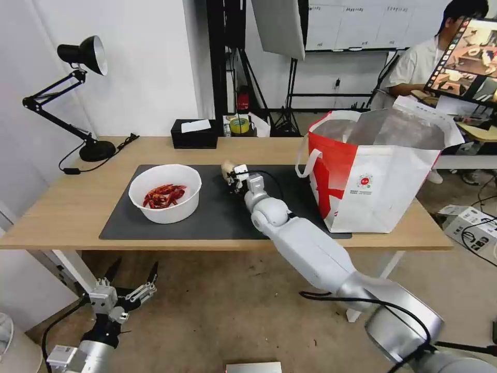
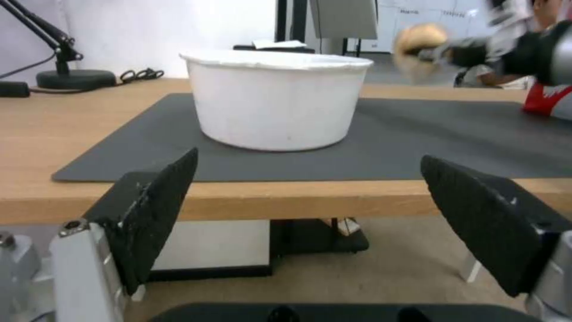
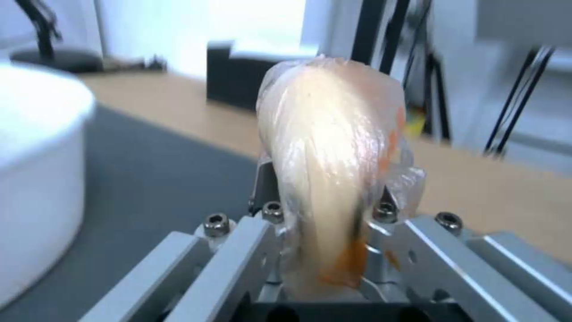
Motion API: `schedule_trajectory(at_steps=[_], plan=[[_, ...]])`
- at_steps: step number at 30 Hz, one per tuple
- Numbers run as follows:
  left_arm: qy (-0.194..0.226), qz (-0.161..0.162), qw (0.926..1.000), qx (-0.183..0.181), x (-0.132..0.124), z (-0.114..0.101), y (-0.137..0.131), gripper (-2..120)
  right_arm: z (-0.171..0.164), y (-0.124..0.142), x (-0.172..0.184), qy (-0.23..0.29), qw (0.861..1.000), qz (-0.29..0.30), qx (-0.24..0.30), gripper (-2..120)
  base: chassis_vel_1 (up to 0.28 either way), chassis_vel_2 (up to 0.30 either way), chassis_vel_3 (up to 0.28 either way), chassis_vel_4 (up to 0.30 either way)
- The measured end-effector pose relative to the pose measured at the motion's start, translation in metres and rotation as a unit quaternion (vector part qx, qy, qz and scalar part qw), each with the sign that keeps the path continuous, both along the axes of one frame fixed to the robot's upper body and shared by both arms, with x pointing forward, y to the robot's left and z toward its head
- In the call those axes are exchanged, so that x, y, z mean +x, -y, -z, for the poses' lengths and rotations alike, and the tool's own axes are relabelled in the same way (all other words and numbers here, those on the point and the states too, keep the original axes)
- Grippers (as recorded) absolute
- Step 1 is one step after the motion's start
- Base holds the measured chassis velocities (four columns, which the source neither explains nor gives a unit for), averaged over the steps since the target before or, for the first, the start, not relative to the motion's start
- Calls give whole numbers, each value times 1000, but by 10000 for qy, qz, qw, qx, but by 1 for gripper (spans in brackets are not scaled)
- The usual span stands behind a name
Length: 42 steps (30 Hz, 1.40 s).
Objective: Pick up the trash from the table and place it into the takeout bag.
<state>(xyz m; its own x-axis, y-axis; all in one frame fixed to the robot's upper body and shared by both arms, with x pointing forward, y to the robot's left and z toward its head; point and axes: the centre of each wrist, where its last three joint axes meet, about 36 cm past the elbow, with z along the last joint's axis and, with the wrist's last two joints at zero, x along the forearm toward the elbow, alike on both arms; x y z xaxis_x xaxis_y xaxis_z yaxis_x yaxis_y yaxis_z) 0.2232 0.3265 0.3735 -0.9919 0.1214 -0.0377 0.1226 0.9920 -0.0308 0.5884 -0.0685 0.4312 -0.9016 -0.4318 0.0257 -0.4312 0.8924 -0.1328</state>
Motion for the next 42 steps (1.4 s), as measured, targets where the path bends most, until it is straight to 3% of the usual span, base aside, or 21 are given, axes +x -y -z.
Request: schedule_trajectory(at_steps=[2,6,14,19,22,24,26,30,33,34,37,42], plan=[[-1,6,10000,-6,0,0,1,100,-4,4,-9,159,9999,7,34,8,0,0,0,0],[-2,42,10000,-21,0,1,6,100,-21,30,-48,975,9948,88,282,8,0,0,0,0],[32,111,9999,6,0,-3,10,100,-41,61,-88,1727,9835,340,416,8,0,0,0,0],[32,163,9999,30,-2,-4,14,100,-66,90,-99,2361,9684,714,363,8,0,0,0,0],[6,189,9998,53,-4,-3,18,100,-87,120,-99,2862,9520,1083,108,8,0,0,0,0],[-5,197,9998,50,-5,-3,19,100,-93,127,-99,2926,9483,1228,41,8,0,0,0,0],[-30,226,9997,36,-7,-1,24,100,-107,152,-96,3020,9376,1720,-127,8,0,0,0,0],[-43,252,9997,1,-8,1,29,100,-120,173,-91,2872,9348,2091,-22,8,0,0,0,0],[-37,280,9995,-109,-9,0,37,100,-131,185,-85,2332,9425,2370,329,8,0,0,0,0],[-37,280,9995,-109,-9,0,37,100,-131,185,-85,2332,9425,2370,329,8,0,0,0,0],[-63,316,9994,-122,-10,1,42,100,-141,188,-81,1682,9495,2571,631,8,0,0,0,0],[-85,312,9994,-105,-11,3,41,100,-145,188,-80,1434,9519,2618,699,13,0,0,0,0]])
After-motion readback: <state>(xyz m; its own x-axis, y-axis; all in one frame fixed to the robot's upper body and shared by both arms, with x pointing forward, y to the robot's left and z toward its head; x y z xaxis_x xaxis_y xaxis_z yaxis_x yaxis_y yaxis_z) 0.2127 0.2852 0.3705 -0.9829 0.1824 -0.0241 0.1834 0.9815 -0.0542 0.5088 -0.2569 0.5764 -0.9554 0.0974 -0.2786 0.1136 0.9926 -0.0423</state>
